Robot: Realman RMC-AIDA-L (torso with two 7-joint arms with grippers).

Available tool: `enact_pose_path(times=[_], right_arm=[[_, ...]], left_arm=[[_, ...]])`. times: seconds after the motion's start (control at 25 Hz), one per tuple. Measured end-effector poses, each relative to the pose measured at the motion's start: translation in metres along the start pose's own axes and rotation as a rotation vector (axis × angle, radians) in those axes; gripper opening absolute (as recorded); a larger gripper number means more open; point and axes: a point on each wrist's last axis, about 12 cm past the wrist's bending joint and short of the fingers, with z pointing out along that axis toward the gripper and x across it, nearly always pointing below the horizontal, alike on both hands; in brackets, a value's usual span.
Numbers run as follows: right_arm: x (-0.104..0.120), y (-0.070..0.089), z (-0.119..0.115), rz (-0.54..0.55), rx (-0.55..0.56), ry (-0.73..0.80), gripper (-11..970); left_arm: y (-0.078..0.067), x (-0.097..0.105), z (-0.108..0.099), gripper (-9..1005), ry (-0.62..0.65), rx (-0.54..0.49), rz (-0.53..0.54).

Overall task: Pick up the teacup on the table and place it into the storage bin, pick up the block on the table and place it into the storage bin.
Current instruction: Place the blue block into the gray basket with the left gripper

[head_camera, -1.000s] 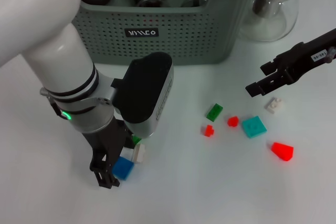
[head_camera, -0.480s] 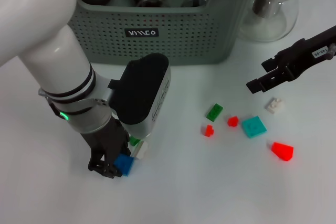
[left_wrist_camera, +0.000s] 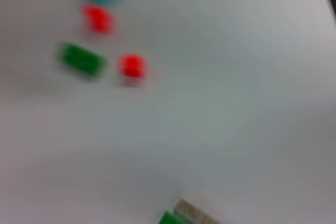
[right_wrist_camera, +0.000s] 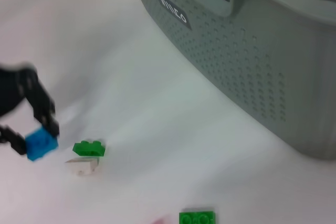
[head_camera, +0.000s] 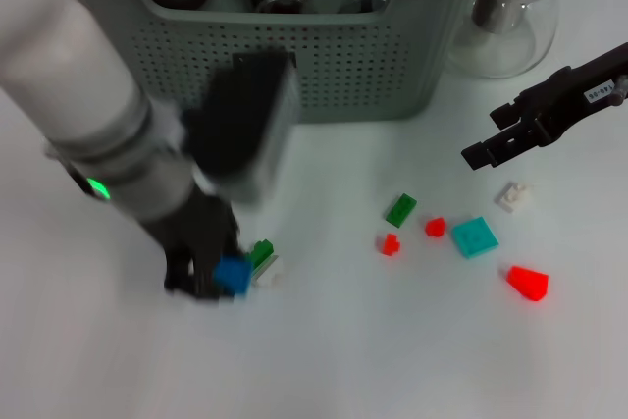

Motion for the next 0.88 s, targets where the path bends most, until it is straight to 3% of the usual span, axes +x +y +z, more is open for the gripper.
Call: enact_pose_path(times=[0.12, 0.32, 0.36, 0.4, 0.44, 0.48, 0.52, 0.56, 0.64, 0.88], right_arm=[[0.000, 0.000, -0.001, 0.001, -0.001, 0.002, 902], [-0.004, 0.001, -0.001, -0.009, -0.005, 0.001, 897], [-0.005, 0.001, -0.001, -0.012, -0.005, 0.001, 881], [-0.006, 0.002, -0.001, -0.015, -0.006, 0.003, 864], [-0.008, 0.002, -0.001, -0.021, -0.007, 0.005, 848], [-0.008, 0.002, -0.001, -0.021, -0.007, 0.005, 831], [-0.009, 0.003, -0.001, -0.023, -0.007, 0.005, 815], [-0.010, 0.003, -0.001, -0.024, -0.008, 0.005, 815], [-0.011, 0.003, -0.001, -0.027, -0.010, 0.007, 815], [-0.015, 0.004, 0.000, -0.038, -0.010, 0.017, 815]], left_arm=[[0.006, 0.009, -0.033, 396, -0.125, -0.030, -0.140], [0.028, 0.015, -0.095, 397, -0.372, -0.096, -0.350], [0.045, 0.014, -0.125, 397, -0.462, -0.178, -0.429], [0.045, 0.014, -0.125, 397, -0.462, -0.178, -0.429], [0.061, 0.012, -0.143, 397, -0.506, -0.245, -0.496], [0.061, 0.012, -0.143, 397, -0.506, -0.245, -0.496], [0.084, 0.010, -0.152, 397, -0.505, -0.311, -0.567], [0.084, 0.010, -0.152, 397, -0.505, -0.311, -0.567], [0.106, 0.008, -0.152, 397, -0.488, -0.356, -0.630], [0.159, 0.003, -0.128, 396, -0.398, -0.472, -0.744]])
